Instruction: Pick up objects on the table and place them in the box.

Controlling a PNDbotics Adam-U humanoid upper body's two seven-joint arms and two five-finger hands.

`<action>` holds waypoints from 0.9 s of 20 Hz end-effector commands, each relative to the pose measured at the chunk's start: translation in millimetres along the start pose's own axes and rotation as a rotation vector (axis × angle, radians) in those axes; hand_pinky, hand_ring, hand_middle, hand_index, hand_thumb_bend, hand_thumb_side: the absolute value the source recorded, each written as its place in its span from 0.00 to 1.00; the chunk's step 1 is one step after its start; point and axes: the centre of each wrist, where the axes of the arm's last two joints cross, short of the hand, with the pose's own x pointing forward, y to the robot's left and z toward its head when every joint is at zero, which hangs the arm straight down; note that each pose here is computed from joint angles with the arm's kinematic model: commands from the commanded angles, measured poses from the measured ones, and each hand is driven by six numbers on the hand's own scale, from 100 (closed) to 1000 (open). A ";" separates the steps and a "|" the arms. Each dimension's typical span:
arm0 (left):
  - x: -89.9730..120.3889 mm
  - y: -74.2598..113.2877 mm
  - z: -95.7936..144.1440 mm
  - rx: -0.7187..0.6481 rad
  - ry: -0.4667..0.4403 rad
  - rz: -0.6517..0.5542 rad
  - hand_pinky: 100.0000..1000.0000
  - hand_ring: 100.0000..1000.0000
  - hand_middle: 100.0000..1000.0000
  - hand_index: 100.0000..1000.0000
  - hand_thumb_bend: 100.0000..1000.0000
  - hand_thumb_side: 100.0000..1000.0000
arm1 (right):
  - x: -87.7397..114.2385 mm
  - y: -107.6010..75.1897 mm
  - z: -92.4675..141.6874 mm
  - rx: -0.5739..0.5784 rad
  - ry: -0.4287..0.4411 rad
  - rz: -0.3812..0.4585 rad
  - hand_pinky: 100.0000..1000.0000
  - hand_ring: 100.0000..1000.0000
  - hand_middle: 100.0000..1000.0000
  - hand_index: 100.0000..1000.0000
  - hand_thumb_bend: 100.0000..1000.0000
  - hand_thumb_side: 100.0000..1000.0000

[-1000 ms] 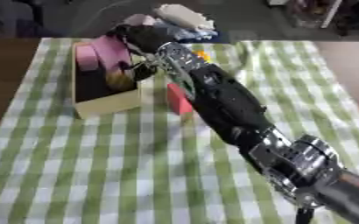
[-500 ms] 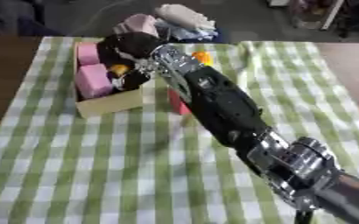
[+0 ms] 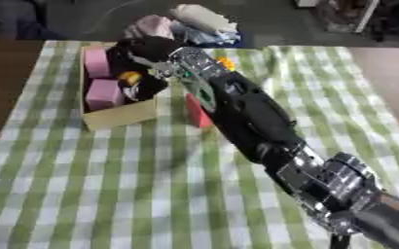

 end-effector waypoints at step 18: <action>3.0 7.0 0.3 0.021 -0.008 -0.038 0.63 0.59 0.66 0.71 0.29 0.68 | -131.1 19.2 72.4 -0.090 0.613 -0.354 0.80 0.85 0.86 0.99 0.00 0.42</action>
